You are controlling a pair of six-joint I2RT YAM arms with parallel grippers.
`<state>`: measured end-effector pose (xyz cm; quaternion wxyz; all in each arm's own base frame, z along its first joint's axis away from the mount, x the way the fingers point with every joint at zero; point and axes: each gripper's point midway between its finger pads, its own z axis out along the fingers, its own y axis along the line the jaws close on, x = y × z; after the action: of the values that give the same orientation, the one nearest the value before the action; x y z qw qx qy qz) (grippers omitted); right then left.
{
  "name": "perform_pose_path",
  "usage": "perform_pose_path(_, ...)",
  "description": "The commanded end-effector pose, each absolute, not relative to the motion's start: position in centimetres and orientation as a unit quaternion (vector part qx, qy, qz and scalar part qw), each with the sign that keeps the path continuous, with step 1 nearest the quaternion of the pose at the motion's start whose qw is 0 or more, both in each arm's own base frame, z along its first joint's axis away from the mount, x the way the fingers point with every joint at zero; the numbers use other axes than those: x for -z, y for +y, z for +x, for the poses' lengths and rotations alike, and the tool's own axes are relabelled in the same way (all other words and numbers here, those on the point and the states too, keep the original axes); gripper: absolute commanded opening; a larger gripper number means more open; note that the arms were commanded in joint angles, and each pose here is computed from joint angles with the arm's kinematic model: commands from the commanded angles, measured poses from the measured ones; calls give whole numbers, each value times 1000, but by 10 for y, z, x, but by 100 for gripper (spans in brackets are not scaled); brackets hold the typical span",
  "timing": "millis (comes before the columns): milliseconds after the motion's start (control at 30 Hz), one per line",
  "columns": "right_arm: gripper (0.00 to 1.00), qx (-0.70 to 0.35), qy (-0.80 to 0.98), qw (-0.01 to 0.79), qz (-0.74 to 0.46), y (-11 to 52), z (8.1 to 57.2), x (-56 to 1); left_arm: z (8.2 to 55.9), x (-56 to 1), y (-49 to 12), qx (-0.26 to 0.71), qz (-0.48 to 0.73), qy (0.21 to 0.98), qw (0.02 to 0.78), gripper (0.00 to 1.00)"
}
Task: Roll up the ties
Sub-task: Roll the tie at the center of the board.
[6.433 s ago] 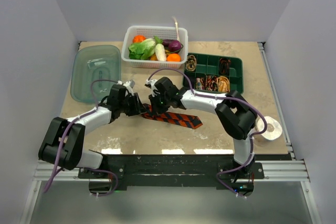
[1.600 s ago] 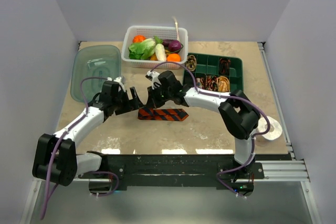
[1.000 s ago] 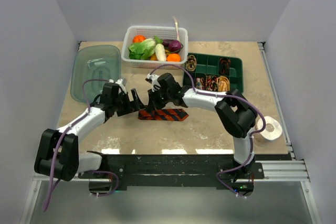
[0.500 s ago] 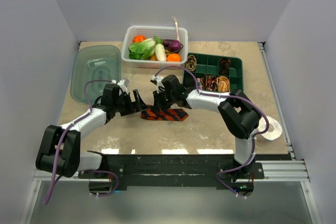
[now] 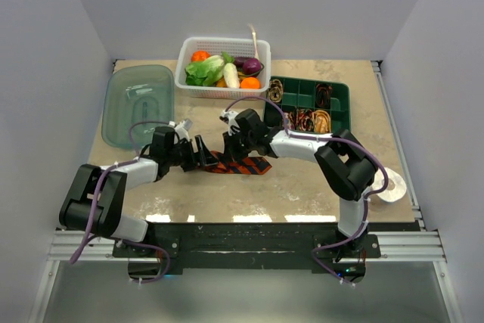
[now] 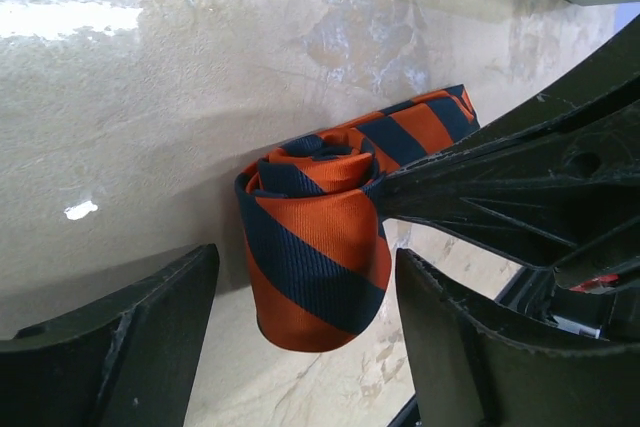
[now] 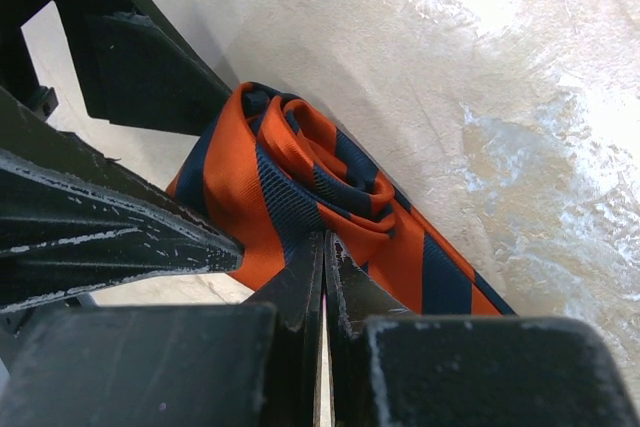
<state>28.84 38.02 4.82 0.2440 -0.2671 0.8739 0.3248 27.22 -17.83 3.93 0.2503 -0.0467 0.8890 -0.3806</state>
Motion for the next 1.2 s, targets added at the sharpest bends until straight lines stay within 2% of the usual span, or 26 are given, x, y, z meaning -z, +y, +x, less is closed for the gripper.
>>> perform_pose_path(0,0,-305,877,255,-270,369,289,-50,277,-50,-189,427,-35,863,269,71)
perform_pose_path(100,0,-307,877,256,-268,368,290,-50,281,-51,-192,438,-36,855,275,62)
perform_pose_path(133,0,-308,876,257,-268,369,289,-51,282,-52,-193,442,-36,852,279,55)
perform_pose_path(233,0,-309,875,257,-269,370,290,-52,283,-49,-194,447,-35,849,280,44)
perform_pose_path(367,0,-313,873,262,-267,372,292,-57,283,-44,-193,444,-38,851,278,36)
perform_pose_path(867,0,-304,873,273,-266,370,300,-63,296,-37,-173,352,-40,896,269,35)
perform_pose_path(1167,0,-311,875,263,-261,377,303,-53,298,-38,-172,256,-13,935,247,34)
